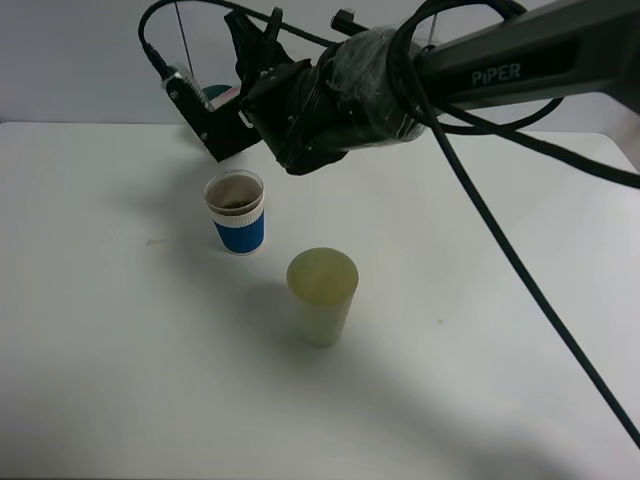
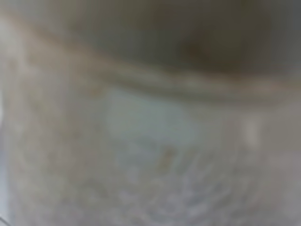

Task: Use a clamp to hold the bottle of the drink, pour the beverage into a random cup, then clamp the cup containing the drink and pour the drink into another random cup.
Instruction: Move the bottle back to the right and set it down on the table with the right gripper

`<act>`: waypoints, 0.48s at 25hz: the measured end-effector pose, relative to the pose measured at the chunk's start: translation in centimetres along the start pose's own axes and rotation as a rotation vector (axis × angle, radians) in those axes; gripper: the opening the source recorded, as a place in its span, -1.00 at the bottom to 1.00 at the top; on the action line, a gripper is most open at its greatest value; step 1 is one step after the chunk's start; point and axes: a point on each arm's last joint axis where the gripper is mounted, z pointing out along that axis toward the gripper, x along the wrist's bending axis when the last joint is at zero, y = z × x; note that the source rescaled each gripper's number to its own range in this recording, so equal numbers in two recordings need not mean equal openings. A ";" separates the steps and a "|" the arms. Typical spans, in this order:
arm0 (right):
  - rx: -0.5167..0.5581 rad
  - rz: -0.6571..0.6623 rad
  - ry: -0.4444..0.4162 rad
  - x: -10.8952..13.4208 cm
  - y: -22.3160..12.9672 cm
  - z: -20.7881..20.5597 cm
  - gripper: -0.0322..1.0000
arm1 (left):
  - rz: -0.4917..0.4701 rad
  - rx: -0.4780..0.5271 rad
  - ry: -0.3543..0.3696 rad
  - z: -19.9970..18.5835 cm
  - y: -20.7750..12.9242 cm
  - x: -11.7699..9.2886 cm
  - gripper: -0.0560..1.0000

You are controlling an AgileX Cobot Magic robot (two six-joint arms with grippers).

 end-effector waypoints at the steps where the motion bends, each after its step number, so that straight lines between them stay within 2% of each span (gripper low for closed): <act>1: 0.000 0.070 0.000 0.0 0.0 0.0 -0.91 | 0.000 0.000 0.000 0.0 0.0 0.0 0.99; 5: 0.029 0.359 0.031 0.5 -1.0 0.4 -0.91 | 0.000 0.000 0.000 0.0 0.0 0.0 0.99; 6: 0.055 0.540 0.069 0.9 -2.0 0.7 -0.91 | 0.000 0.000 0.000 0.0 0.0 0.0 0.99; 7: 0.055 0.540 0.069 0.9 -2.0 0.7 -0.91 | 0.000 0.000 0.000 0.0 0.0 0.0 0.99; 9: 0.074 0.662 0.094 1.1 -2.9 0.7 -0.92 | 0.000 0.000 0.000 0.0 0.0 0.0 0.99; 11: 0.094 0.860 0.126 0.9 -4.6 0.4 -0.91 | 0.000 0.000 0.000 0.0 0.0 0.0 0.99; 12: 0.099 0.910 0.134 0.9 -5.1 0.4 -0.91 | 0.000 0.000 0.000 0.0 0.0 0.0 0.99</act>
